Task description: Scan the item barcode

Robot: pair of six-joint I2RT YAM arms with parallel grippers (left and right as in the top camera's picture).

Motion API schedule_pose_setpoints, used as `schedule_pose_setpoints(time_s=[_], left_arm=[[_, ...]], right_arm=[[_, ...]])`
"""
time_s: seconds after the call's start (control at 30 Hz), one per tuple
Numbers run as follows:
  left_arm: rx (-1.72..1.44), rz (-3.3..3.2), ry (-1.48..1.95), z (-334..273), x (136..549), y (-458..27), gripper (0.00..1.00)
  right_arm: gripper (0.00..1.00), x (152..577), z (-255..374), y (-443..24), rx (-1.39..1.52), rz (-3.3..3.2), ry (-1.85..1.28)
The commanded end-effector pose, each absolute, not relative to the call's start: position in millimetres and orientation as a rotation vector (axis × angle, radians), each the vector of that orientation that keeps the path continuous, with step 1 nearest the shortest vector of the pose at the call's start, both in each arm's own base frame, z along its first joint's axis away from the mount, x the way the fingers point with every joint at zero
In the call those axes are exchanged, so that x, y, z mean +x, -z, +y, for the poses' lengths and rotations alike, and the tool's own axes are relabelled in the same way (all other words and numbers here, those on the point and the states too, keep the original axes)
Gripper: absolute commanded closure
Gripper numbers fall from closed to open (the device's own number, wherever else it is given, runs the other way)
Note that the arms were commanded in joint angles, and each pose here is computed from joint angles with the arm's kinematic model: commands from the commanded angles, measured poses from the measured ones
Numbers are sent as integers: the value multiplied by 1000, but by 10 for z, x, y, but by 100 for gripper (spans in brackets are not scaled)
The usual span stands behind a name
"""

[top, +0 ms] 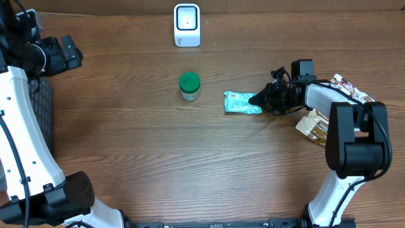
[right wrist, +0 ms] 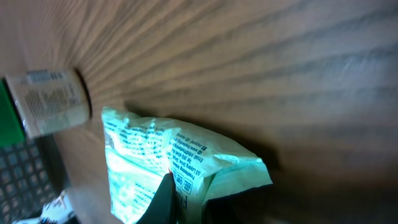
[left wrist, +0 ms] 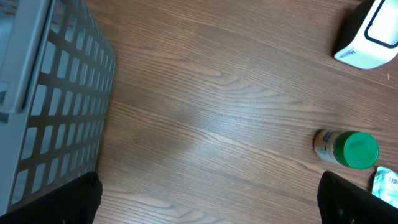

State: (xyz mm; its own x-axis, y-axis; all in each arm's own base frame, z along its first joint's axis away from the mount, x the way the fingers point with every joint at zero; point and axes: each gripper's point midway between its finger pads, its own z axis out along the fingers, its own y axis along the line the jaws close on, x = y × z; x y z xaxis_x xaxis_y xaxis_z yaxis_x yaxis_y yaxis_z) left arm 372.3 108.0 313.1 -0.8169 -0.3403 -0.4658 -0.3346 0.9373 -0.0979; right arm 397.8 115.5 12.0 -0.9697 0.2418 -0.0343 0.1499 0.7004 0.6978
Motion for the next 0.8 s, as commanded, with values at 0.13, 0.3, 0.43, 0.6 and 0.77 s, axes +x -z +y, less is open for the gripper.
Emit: schedule_pose_setpoints(time_s=[0.13,0.3,0.43,0.6,0.77], left_arm=[[-462,2607,8,1078,3725,-3123,0],[-462,2607,8,1078,3725,-3123,1],[-462,2607,7,1078,3725,-3123,0],[-462,2607,7,1078,3725,-3124,1],[-462,2607,8,1078,3725,-3123,0]], right_arm=[[96,4210,1524,-1818,-4,2471,-1180],[96,4118,1739,-2656,-152,2330,-1122],[96,3966,1831,-3138,-223,2249,-1120],[96,3869,1805,-3133,-208,2283,-1114],[96,3884,1754,-3066,-132,2330,-1064]])
